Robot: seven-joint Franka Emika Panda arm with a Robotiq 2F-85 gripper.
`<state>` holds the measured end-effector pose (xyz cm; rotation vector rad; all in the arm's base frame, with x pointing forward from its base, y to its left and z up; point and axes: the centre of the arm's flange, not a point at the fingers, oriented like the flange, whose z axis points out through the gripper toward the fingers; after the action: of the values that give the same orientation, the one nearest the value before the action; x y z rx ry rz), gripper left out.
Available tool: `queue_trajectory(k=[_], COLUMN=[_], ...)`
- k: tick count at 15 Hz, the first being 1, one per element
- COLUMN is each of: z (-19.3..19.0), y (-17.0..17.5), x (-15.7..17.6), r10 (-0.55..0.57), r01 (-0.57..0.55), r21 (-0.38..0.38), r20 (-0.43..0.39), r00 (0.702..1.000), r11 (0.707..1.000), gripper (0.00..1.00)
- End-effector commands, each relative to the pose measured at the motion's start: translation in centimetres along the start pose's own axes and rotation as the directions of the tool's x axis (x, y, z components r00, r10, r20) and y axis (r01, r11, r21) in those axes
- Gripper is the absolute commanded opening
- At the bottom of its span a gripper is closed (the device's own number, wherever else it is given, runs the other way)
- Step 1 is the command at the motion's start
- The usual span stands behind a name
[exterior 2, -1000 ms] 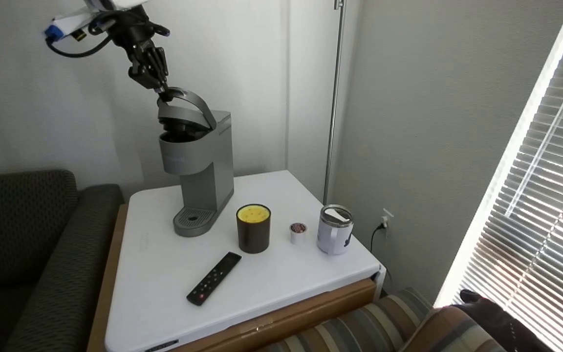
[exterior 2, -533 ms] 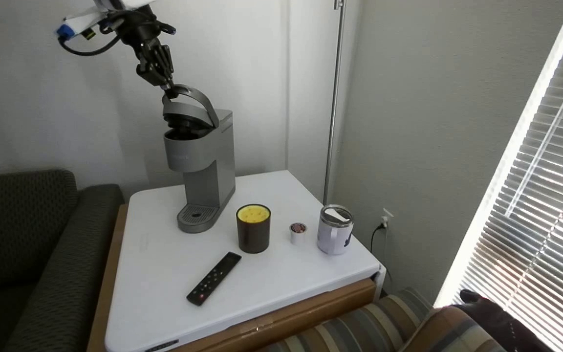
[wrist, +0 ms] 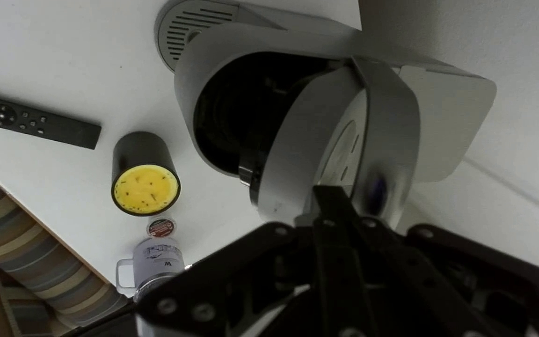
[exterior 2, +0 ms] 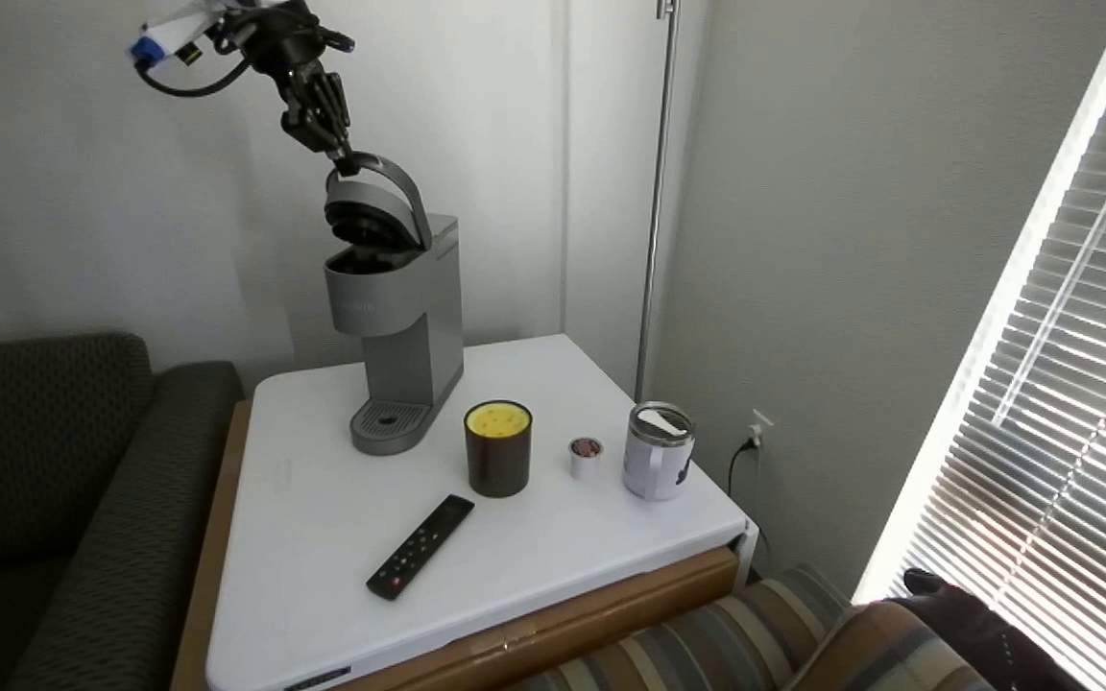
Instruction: Close the lid of the coffee maker and then open it
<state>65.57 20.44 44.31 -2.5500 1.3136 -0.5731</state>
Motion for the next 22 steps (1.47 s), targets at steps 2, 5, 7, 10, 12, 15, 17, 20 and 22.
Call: queue_trajectory(k=[2, 5, 7, 10, 12, 15, 17, 20, 22], z=[1.0, 1.0, 1.1, 0.3, -0.3, -1.3, -2.0, -3.1, -3.9], y=[-2.0, -2.5, -2.8, -3.2, -3.2, -3.0, -2.9, -2.7, -2.6], x=[0.4, 0.3, 0.2, 0.2, 0.3, 0.2, 0.3, 0.6, 0.7], r10=[-0.024, -0.031, -0.034, -0.043, -0.049, -0.057, -0.056, -0.055, -0.058], r01=[0.024, 0.031, 0.034, 0.042, 0.048, 0.056, 0.055, 0.055, 0.058], r21=[-0.005, -0.004, -0.007, -0.009, -0.009, -0.024, -0.02, -0.008, -0.007], r20=[-0.019, -0.022, -0.022, -0.03, -0.039, -0.038, -0.045, -0.051, -0.053], r00=[1.0, 0.999, 0.999, 0.999, 0.998, 0.998, 0.997, 0.997, 0.997], r11=[1.0, 1.0, 0.999, 0.999, 0.999, 0.998, 0.998, 0.998, 0.998], gripper=[0.0, 0.0, 0.0, 0.0, 0.0, 0.0, 0.0, 0.0, 0.0])
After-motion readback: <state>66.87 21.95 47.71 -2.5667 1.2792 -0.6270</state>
